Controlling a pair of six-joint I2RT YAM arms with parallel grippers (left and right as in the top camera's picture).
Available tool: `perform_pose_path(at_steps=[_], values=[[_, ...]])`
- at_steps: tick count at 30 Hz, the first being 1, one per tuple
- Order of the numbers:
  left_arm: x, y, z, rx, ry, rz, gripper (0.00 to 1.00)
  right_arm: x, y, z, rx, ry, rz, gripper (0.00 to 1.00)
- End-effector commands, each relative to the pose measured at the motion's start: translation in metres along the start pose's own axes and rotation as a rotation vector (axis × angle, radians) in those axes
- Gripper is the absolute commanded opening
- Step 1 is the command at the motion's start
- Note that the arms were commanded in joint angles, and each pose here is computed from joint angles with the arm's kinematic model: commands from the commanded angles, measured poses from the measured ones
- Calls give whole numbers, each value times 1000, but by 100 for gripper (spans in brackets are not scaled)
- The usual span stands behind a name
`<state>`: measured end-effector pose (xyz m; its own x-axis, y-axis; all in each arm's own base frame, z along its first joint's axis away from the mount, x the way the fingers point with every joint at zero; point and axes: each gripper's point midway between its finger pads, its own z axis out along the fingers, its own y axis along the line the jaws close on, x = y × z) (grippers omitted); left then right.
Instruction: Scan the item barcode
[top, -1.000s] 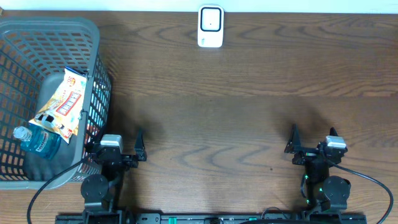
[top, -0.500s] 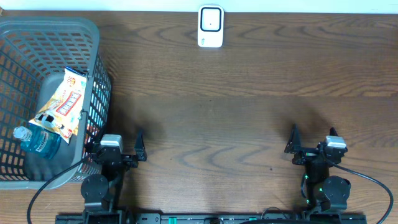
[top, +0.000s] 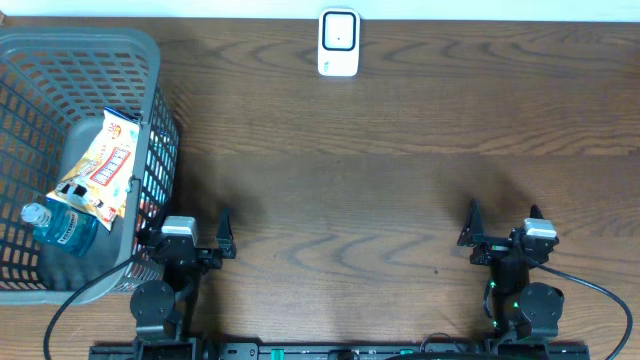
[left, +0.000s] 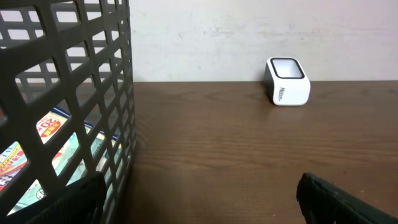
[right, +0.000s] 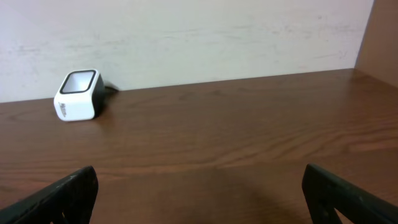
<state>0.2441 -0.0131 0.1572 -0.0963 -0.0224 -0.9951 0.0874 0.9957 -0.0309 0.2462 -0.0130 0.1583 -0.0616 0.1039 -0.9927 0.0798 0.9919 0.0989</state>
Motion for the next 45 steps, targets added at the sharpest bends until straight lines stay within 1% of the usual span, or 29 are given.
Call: perform_pose_path(at_steps=[1,5,10,14,18,19,26,30,34,38,43,45], values=[[17,0,1,3,44,-21,98,0,-1,0,4,-2,15,99],[4,-4,2,23,-6,-24,98,0,-1,0,4,-2,15,99],[-14,-4,-1,25,-43,-169,98,0,-1,0,4,-2,15,99],[-27,-5,-3,29,-57,-207,98,0,-1,0,4,-2,15,99],[-55,-6,-8,37,-88,-284,98,0,-1,0,4,-2,15,99],[-71,-8,-9,50,-98,-322,98,0,-1,0,4,-2,15,99],[-124,-24,-6,144,-87,-343,98,0,-1,0,4,-2,15,99],[-146,-34,7,203,-43,-348,98,0,-1,0,4,-2,15,99],[-154,-47,23,284,24,-356,98,0,-1,0,4,-2,15,99],[-155,-60,37,367,87,-366,98,0,-1,0,4,-2,15,99],[-146,-67,46,413,132,-377,98,0,-1,0,4,-2,15,99],[-150,-72,45,448,120,-370,98,0,-1,0,4,-2,15,99]])
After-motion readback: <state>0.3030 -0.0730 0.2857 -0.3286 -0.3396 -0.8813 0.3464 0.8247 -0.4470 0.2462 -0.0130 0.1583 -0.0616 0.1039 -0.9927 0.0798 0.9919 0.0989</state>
